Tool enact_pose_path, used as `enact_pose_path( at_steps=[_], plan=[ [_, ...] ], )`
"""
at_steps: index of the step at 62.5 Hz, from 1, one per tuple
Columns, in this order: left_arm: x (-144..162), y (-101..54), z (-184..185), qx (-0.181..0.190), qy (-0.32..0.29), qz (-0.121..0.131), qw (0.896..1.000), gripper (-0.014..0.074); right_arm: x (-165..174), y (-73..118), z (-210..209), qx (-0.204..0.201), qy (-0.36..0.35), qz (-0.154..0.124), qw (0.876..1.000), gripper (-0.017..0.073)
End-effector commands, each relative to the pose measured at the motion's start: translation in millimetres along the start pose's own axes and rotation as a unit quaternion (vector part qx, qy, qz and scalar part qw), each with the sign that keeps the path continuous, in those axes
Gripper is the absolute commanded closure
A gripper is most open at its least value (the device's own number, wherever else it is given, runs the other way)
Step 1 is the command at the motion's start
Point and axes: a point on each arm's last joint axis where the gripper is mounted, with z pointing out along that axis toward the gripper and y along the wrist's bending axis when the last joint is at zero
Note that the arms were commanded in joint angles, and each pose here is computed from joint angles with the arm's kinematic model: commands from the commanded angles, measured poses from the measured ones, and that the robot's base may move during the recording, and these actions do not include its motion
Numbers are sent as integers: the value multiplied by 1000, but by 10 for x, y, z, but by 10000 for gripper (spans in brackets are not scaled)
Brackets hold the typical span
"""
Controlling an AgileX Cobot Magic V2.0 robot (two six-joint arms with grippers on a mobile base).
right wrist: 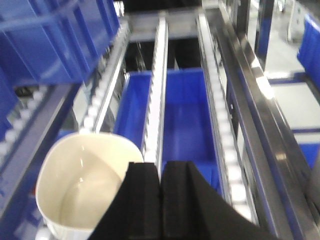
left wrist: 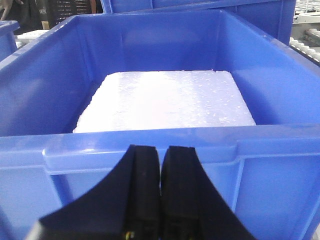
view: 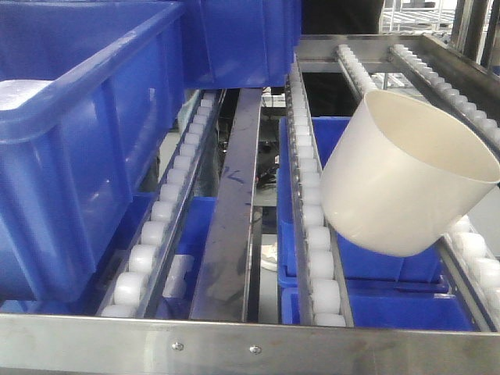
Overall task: Move white bin to right shelf second layer
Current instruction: 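Open the right gripper and withdraw it from the bin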
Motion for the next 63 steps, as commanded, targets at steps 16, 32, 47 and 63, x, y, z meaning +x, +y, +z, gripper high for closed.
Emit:
enact_pose_path(
  at_steps=[16, 32, 47, 63],
  plan=[
    [40, 2, 3, -2, -31, -4, 1000, 509, -183, 36, -25, -14, -66, -4, 998, 511],
    [40, 2, 3, -2, -31, -4, 1000, 509, -176, 29, -22, -10, -65, -21, 998, 511],
    [40, 2, 3, -2, -31, -4, 1000, 509, 294, -106, -171, 34, -117, -33, 992, 511],
    [40, 2, 3, -2, -31, -4, 1000, 509, 961, -201, -189, 45, -146, -60, 986, 511]
  ],
)
